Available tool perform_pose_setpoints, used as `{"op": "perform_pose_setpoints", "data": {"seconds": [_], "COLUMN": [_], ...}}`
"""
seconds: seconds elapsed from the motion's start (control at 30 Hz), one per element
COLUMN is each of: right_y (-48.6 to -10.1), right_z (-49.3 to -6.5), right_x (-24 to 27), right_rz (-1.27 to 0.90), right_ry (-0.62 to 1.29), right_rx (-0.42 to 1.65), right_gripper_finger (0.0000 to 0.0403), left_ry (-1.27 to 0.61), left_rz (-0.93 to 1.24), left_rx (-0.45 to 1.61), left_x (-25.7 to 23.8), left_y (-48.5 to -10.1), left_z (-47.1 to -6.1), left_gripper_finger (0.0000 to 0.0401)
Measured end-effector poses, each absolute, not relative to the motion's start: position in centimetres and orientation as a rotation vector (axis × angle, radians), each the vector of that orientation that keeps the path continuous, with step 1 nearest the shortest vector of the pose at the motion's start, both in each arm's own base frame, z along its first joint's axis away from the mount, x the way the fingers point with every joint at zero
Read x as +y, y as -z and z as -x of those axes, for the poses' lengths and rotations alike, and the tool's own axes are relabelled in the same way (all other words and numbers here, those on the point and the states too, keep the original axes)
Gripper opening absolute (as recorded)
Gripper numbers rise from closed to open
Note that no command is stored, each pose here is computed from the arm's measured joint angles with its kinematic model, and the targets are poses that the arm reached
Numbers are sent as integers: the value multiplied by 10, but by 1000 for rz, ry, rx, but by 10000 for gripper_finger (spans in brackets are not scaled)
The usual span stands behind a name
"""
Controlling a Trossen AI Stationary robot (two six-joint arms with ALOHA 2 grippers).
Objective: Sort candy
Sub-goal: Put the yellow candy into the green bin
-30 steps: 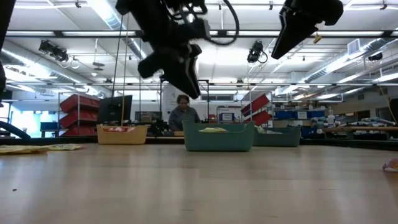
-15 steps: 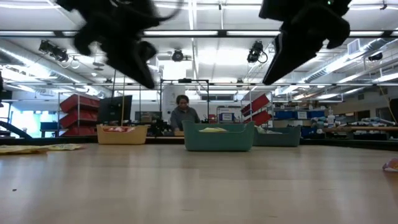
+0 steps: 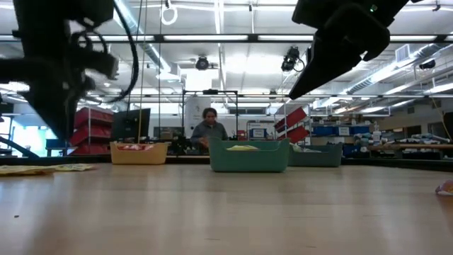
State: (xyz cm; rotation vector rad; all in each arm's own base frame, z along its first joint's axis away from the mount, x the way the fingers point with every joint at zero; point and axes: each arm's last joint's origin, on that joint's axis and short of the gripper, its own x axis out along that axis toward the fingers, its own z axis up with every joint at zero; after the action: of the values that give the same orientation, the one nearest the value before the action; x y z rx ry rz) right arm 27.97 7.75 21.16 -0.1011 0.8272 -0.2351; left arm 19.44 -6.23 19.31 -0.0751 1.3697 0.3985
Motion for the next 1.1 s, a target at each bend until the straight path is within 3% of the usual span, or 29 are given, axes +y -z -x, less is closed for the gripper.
{"op": "perform_pose_setpoints", "data": {"seconds": [0.3, 0.67, 0.77, 0.9, 1.1], "right_y": [-212, -212, -212, -212, -212], "right_z": [-280, -280, -280, -280, -279], "right_x": [79, 79, 79, 79, 79], "right_rz": [102, 108, 108, 110, 121], "right_ry": [230, 227, 227, 227, 223], "right_rx": [822, 823, 823, 824, 830], "right_gripper_finger": [57, 60, 60, 56, 56], "left_ry": [-380, -392, -378, -349, -308], "left_rz": [222, 258, 242, 215, 89], "left_rx": [1409, 1379, 1377, 1366, 1253], "left_x": [-60, -57, -57, -59, -62], "left_y": [-152, -132, -131, -136, -158], "left_z": [-179, -170, -170, -175, -196], "left_gripper_finger": [97, 96, 78, 14, 3]}}
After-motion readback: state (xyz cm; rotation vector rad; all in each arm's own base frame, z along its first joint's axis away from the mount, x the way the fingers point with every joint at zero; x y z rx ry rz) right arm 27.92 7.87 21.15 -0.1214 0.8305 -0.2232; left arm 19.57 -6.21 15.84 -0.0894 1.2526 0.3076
